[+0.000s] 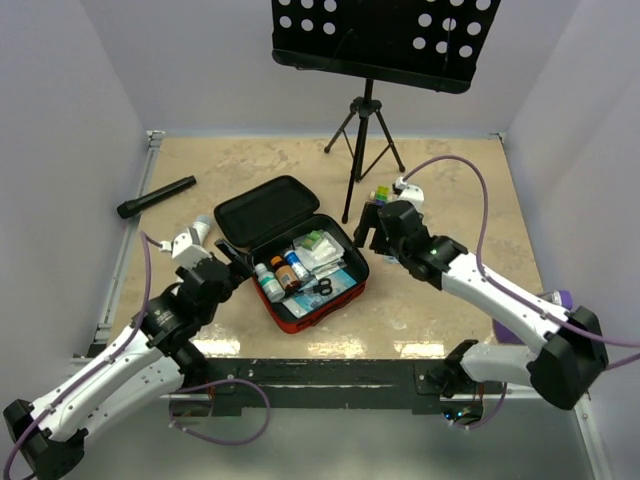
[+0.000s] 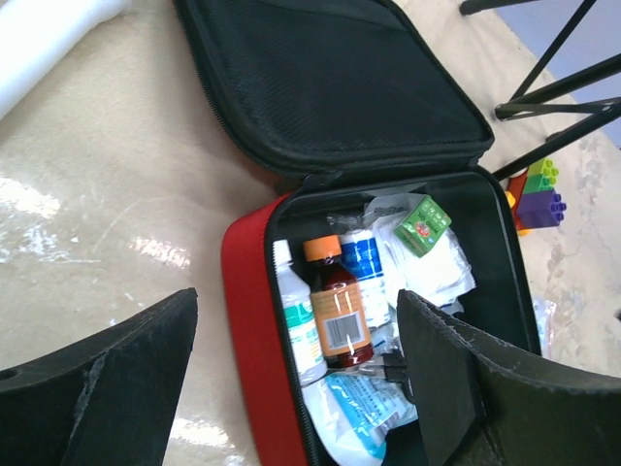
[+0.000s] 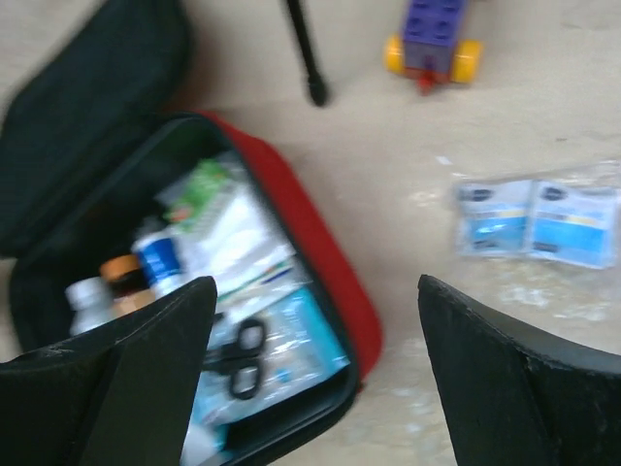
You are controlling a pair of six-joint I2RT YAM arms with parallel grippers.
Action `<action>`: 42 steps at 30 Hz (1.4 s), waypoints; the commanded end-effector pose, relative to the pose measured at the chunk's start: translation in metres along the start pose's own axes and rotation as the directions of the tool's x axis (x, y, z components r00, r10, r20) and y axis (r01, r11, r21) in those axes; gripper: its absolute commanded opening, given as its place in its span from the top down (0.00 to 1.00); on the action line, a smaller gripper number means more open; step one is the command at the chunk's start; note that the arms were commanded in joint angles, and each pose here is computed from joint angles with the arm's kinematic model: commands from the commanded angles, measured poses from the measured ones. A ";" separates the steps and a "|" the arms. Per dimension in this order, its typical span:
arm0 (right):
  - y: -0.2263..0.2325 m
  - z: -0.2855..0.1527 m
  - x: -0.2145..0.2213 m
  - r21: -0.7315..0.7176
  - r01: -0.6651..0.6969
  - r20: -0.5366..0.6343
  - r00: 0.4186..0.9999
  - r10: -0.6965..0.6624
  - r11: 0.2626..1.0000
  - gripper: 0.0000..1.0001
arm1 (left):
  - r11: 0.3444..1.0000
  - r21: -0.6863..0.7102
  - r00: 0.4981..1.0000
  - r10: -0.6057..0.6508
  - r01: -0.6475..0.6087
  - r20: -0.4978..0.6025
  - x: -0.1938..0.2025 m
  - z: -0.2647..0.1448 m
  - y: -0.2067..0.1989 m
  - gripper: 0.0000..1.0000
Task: Organize the medicine kit
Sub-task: Adjust the medicine box at the center of the board.
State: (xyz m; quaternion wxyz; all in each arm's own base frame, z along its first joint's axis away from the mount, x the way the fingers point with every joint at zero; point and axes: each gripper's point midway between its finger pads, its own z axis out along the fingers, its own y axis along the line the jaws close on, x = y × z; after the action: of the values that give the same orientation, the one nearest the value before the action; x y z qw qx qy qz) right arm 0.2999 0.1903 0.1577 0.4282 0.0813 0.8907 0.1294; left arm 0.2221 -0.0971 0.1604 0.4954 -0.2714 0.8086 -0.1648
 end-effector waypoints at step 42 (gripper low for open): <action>0.015 -0.030 0.108 0.051 0.015 -0.123 0.992 -0.008 0.999 0.56 | 0.997 -0.005 0.996 -0.081 0.081 -0.026 0.015 0.008 0.007 0.11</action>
State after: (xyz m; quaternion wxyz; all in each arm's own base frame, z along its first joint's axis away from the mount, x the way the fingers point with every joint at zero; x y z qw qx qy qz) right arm 0.1969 0.2376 0.0735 0.3325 0.0775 0.9312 0.1280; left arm 0.2191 -0.0982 0.1447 0.4803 -0.2928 0.8067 -0.1812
